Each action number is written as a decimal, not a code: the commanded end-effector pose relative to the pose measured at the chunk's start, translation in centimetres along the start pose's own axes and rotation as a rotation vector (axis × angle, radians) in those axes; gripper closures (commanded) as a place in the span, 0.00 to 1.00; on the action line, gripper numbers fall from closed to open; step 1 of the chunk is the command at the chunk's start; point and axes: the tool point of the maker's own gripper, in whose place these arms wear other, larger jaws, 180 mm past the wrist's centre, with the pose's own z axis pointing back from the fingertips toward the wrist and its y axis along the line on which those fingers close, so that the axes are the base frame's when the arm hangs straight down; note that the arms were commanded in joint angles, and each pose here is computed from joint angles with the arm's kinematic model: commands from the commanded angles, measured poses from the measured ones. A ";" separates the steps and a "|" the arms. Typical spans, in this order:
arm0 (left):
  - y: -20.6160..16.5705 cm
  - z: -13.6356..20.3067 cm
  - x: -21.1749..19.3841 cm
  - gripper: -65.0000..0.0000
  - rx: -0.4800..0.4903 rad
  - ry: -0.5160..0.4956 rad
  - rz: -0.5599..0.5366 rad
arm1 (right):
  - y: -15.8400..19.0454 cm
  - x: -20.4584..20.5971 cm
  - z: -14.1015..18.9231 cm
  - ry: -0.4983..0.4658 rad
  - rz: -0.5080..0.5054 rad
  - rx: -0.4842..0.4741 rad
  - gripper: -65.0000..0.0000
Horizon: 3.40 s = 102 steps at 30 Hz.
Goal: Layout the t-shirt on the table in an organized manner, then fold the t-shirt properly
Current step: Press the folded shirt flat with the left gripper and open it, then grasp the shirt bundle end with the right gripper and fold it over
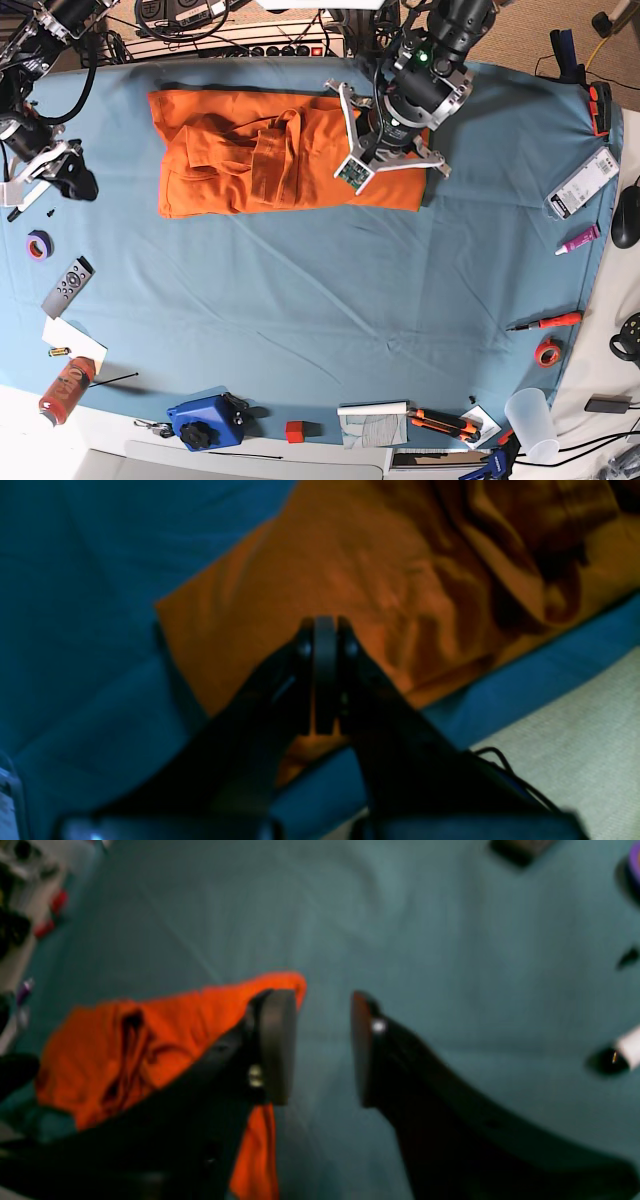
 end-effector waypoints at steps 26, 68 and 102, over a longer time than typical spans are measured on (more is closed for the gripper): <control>0.0 0.5 1.6 1.00 0.003 -0.077 0.006 | 5.8 -9.4 -6.6 0.240 -0.228 0.313 0.45; 0.6 0.5 0.1 1.00 0.048 -0.013 0.035 | -4.6 -0.2 -3.8 0.331 0.305 -0.339 1.00; 12.2 3.1 -6.4 1.00 0.238 0.048 0.384 | 19.0 -7.0 -9.3 0.301 0.607 0.185 1.00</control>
